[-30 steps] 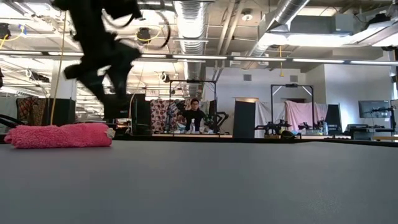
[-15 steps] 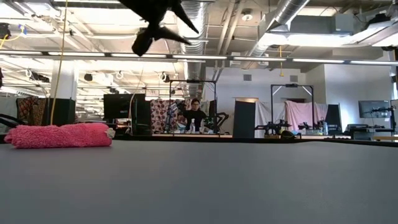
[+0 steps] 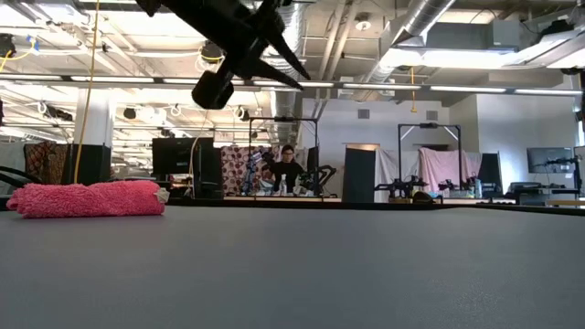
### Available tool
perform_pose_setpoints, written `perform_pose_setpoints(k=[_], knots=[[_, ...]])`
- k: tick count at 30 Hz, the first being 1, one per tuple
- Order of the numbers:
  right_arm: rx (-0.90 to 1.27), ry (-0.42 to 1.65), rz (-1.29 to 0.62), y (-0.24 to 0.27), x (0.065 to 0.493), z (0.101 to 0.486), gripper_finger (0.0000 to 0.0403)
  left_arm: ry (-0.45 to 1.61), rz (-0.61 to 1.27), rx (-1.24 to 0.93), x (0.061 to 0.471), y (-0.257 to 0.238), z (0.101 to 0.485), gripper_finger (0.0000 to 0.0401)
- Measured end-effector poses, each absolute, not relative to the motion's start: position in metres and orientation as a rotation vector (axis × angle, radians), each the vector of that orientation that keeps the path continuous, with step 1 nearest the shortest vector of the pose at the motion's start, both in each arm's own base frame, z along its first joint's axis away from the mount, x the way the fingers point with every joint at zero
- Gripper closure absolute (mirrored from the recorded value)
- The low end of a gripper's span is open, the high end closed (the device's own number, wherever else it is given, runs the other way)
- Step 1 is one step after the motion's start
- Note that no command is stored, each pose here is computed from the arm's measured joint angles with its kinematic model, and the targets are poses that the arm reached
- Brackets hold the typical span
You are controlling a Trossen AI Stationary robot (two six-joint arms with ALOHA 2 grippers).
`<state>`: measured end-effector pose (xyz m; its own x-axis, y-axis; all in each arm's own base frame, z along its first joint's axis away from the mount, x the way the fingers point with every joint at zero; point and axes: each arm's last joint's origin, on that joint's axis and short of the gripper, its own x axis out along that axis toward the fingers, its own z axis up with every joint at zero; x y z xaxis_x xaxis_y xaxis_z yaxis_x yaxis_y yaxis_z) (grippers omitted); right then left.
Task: Roll towel
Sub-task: Return to Home Position
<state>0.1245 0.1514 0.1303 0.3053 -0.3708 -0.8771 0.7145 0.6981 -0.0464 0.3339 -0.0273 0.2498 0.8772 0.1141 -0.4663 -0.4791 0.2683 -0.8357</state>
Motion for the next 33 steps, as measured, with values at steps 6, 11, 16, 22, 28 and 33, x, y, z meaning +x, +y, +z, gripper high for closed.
perform_pose_setpoints(k=[6, 11, 16, 22, 28, 33], knots=[[0.503, 0.976, -0.830, 0.143, 0.138, 0.131, 0.0335, 0.498, 0.332, -1.190, 0.343, -0.035, 0.227, 0.0358], [0.541, 0.969, -0.838, 0.139, 0.147, 0.130, 0.0335, 0.549, 0.377, -1.173, 0.350, -0.035, 0.206, 0.0358], [0.564, 0.964, -0.852, 0.133, 0.155, 0.131, 0.0335, 0.596, 0.427, -1.153, 0.357, -0.035, 0.183, 0.0358], [0.790, 0.850, -0.913, 0.126, 0.174, 0.131, 0.0335, 0.668, 0.485, -1.128, 0.363, -0.036, 0.153, 0.0358], [0.954, 0.614, -0.899, 0.115, 0.203, 0.146, 0.0335, 0.731, 0.534, -1.105, 0.367, -0.036, 0.123, 0.0358], [0.849, 0.590, -0.707, 0.115, 0.225, 0.184, 0.0335, 0.769, 0.562, -1.089, 0.368, -0.037, 0.107, 0.0358]])
